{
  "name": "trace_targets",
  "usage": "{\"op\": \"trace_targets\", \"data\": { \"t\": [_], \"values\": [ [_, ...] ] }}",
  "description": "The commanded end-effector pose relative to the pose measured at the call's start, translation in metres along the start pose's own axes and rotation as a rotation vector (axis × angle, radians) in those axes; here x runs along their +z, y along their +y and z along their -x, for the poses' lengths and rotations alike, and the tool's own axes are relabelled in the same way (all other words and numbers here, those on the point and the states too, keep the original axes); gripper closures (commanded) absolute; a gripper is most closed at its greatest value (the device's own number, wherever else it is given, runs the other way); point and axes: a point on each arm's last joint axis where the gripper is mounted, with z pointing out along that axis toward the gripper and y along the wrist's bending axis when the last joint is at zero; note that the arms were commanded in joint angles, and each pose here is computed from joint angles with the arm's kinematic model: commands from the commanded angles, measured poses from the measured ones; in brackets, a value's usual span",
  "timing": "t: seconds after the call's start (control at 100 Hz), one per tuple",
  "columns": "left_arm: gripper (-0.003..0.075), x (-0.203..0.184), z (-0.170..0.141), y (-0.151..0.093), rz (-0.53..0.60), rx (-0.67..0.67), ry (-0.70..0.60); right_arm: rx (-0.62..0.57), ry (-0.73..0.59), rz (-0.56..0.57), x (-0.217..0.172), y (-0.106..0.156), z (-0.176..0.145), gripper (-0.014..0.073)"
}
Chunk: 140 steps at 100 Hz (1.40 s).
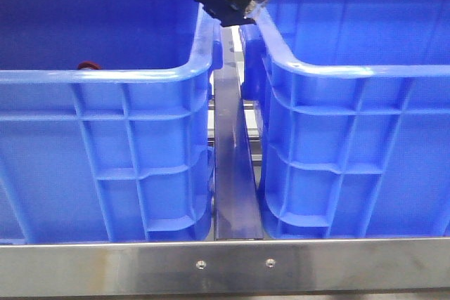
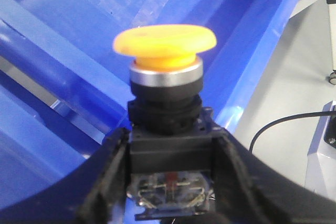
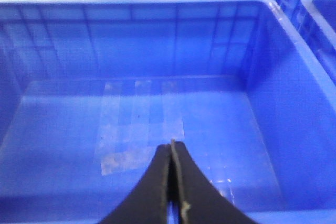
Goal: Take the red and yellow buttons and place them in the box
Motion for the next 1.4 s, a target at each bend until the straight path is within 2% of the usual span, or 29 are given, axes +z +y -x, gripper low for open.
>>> {"op": "trace_targets", "data": {
  "t": [0.0, 0.05, 0.12, 0.19, 0.31, 0.4, 0.54, 0.68, 0.84, 1.02, 1.18, 1.39],
  "values": [
    [0.0629, -0.013, 0.014, -0.007, -0.006, -0.01, -0.101, -0.008, -0.03, 0.005, 0.008, 0.001, 0.03, 0.0683],
    [0.0629, -0.013, 0.014, -0.007, -0.006, -0.01, -0.101, 0.006, -0.02, 0.011, 0.014, 0.002, 0.039, 0.0664],
    [0.0629, -0.013, 0.014, -0.007, -0.006, -0.01, -0.101, 0.018, -0.014, 0.017, 0.023, 0.003, 0.05, 0.0596],
    [0.0629, -0.013, 0.014, -0.007, -0.006, -0.01, -0.101, 0.018, 0.005, 0.016, 0.032, 0.004, 0.057, 0.0465],
    [0.0629, -0.013, 0.014, -0.007, -0.006, -0.01, -0.101, 0.017, 0.062, 0.015, 0.049, 0.004, 0.063, 0.0152],
    [0.0629, -0.013, 0.014, -0.007, -0.006, -0.01, -0.101, 0.026, 0.113, 0.018, 0.058, 0.005, 0.064, 0.0046],
    [0.0629, -0.013, 0.014, -0.007, -0.006, -0.01, -0.101, 0.11, 0.214, 0.063, 0.066, 0.011, 0.068, 0.0051],
    [0.0629, -0.013, 0.014, -0.007, -0.006, -0.01, -0.101, 0.222, 0.292, 0.179, 0.071, 0.027, 0.075, 0.0051],
    [0.0629, -0.013, 0.014, -0.007, -0.006, -0.01, -0.101, 0.314, 0.393, 0.395, 0.078, 0.055, 0.08, 0.0051],
    [0.0629, -0.013, 0.014, -0.007, -0.006, -0.01, -0.101, 0.479, 0.481, 0.662, 0.086, 0.085, 0.087, 0.0051],
    [0.0629, -0.013, 0.014, -0.007, -0.006, -0.01, -0.101, 0.542, 0.536, 0.824, 0.098, 0.102, 0.089, 0.0051],
    [0.0629, -0.013, 0.014, -0.007, -0.006, -0.01, -0.101, 0.573, 0.617, 0.916, 0.117, 0.126, 0.078, 0.0051]
  ]
}}
